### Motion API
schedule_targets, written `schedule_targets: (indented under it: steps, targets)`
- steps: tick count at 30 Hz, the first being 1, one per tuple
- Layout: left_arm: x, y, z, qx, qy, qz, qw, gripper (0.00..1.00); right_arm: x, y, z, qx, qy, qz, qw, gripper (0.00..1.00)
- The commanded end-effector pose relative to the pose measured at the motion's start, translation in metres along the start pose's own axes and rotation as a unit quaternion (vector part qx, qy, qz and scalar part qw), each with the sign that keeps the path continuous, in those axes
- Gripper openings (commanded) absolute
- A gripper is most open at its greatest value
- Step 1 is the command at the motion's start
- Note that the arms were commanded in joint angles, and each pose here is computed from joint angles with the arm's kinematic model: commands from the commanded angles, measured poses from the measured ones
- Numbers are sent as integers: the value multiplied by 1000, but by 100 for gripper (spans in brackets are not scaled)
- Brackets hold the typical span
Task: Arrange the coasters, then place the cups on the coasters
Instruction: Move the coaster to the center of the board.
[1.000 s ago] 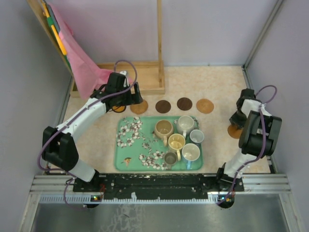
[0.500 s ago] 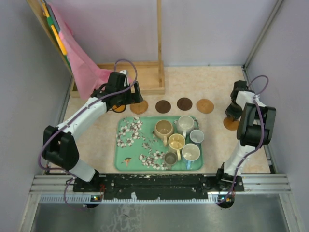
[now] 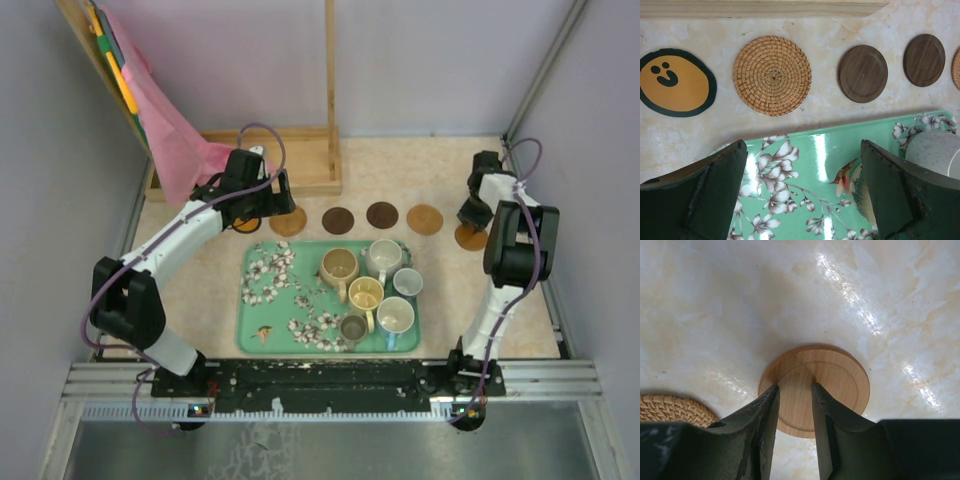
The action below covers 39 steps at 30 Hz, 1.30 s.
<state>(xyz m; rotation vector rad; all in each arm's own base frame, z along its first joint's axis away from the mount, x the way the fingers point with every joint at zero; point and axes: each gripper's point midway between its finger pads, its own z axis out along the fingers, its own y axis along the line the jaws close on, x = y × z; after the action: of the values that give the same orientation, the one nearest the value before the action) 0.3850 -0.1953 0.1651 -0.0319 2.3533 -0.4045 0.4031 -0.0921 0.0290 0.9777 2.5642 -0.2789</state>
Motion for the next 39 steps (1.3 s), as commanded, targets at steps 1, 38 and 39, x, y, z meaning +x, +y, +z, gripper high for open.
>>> schedule_targets:
  steps: [1, 38, 39]
  targets:
    - [-14, -7, 1, 4, -17, 5, 1000, 100, 6, 19, 21, -9, 15, 0, 1000, 35]
    - [-24, -10, 14, -3, -16, 7, 1000, 100, -55, 64, -14, -60, -45, -7, 997, 35]
    - [-24, -10, 15, -2, -16, 8, 1000, 100, -55, 66, -21, -64, -52, -10, 997, 35]
